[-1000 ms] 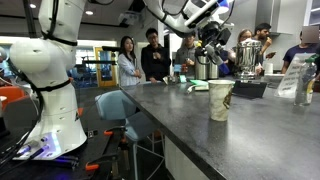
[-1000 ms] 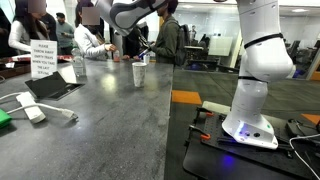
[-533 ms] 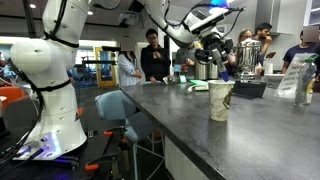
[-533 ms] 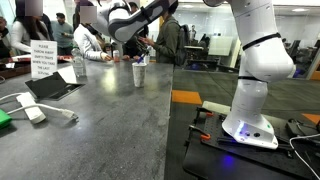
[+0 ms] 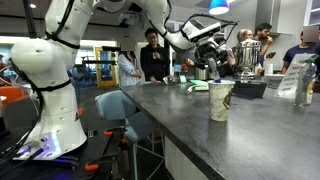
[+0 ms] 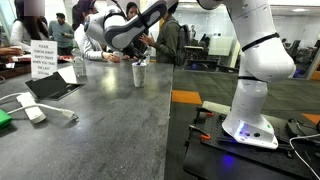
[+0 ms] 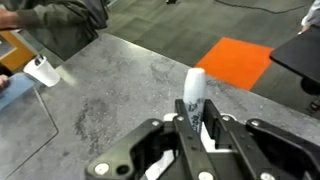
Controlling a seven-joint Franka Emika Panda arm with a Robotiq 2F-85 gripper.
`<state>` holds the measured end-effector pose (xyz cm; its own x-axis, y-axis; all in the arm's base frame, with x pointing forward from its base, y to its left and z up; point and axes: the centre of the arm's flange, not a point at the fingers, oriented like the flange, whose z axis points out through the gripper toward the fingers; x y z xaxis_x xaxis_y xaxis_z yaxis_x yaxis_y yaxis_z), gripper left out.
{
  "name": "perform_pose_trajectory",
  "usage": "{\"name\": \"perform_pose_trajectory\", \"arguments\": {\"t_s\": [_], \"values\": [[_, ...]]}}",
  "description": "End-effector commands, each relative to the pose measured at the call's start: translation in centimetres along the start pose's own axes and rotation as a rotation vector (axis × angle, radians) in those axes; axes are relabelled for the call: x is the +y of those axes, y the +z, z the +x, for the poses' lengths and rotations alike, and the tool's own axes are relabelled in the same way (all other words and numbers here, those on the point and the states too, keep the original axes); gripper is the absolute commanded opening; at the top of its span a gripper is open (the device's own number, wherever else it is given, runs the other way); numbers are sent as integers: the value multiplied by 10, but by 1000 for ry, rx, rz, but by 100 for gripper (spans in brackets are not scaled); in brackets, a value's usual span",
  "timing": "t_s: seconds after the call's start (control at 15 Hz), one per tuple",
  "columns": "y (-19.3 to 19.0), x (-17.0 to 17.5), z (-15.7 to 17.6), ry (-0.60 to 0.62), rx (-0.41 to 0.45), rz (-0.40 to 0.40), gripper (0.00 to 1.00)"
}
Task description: Put the marker inside the cup
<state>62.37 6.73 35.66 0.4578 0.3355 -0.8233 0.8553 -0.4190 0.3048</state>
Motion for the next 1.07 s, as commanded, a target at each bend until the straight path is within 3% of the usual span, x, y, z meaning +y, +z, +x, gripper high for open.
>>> {"name": "perform_pose_trajectory", "arguments": {"t_s": [0.0, 0.07, 0.2, 0.4, 0.6, 1.0], "values": [[-1, -1, 0, -17, -47, -15, 6], [0, -1, 0, -9, -55, -15, 48], [0, 1, -2, 6, -64, -26, 56], [-1, 6, -8, 39, -61, -55, 78], [-9, 12, -21, 127, 14, -29, 100], [-18, 20, -76, 270, 217, 192, 100]]}}
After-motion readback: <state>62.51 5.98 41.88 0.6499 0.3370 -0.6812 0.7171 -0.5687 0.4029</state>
